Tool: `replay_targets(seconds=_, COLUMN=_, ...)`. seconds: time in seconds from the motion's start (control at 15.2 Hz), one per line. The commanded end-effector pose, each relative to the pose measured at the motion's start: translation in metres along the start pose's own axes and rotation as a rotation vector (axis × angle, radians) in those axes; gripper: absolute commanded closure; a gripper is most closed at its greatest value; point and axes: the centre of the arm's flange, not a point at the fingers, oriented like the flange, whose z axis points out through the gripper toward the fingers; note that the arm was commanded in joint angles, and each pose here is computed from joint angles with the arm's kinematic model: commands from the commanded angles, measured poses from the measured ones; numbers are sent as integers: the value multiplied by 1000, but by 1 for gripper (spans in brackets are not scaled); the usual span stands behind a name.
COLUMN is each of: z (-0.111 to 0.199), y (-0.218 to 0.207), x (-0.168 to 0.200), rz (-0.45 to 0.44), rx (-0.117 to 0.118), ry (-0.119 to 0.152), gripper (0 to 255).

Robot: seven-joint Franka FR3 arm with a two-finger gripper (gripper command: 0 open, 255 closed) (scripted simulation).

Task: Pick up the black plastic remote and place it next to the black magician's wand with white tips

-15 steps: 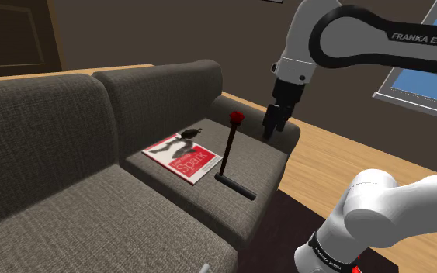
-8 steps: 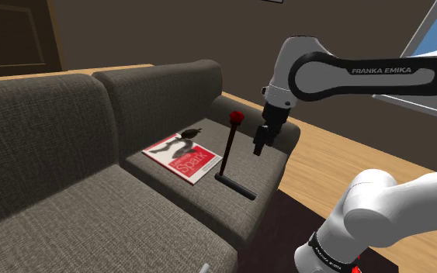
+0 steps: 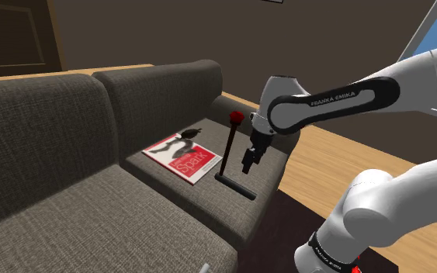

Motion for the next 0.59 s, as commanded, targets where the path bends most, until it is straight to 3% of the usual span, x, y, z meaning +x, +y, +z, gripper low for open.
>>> replay_targets(seconds=0.0, z=23, y=7, x=3, rz=-8, rx=4, ry=7, gripper=0)
replay_targets(seconds=0.33, z=85, y=25, x=18, rz=-25, rx=15, ry=18, gripper=0)
replay_targets(seconds=0.53, z=98, y=26, x=19, rz=-26, rx=15, ry=18, gripper=0)
